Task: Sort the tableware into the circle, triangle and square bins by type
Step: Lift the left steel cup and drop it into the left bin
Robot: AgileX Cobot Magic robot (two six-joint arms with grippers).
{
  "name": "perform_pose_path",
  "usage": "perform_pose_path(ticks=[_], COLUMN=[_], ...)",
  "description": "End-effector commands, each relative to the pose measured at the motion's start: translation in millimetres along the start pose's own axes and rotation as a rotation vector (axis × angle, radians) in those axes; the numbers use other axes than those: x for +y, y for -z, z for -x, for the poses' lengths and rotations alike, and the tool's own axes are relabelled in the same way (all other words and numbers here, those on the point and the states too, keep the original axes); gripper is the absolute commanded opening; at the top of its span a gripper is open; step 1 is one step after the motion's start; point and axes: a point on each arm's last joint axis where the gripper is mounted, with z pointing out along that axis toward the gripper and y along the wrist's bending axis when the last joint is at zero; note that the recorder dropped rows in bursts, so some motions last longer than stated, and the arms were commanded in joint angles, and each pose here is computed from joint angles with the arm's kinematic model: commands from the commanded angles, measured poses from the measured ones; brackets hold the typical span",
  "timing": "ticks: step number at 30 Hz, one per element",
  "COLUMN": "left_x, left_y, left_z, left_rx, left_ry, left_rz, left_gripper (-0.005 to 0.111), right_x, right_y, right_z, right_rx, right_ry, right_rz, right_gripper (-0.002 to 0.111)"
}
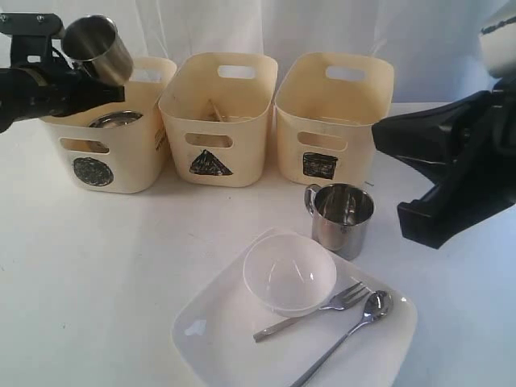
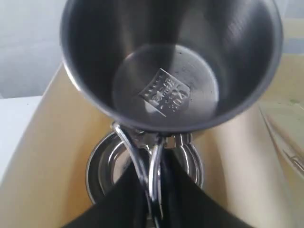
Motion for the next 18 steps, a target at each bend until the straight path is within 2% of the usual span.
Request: perform_pose_path(ticks=[1, 3, 7, 9, 18], left_x=[1.6, 1.6, 1.4, 1.3, 1.2], left_y=[-5, -6, -6, -6, -1], left_z=[1, 2, 7, 9, 13], left_rx=[0.045, 0.050, 0.052, 0.054, 0.076], left_ry=[0.000, 0.000, 0.000, 0.009, 0.033], left_rz=[0.007, 0.008, 0.008, 0.009, 0.012], left_gripper=[0.003, 0.012, 0.039, 0.047, 0.049], right_x=[-1, -1, -1, -1, -2], right_y=[1, 1, 1, 1, 1], right_z=[0, 0, 0, 0, -1], right_rx=[-0.010, -0.010, -0.010, -0.010, -0.007], right_ry=[0.010, 0.010, 0.011, 0.010, 0.021], right_rz=[-0.016, -0.016, -0.017, -0.017, -0.020], right_gripper=[0.000, 0.000, 0.000, 0.000, 0.000])
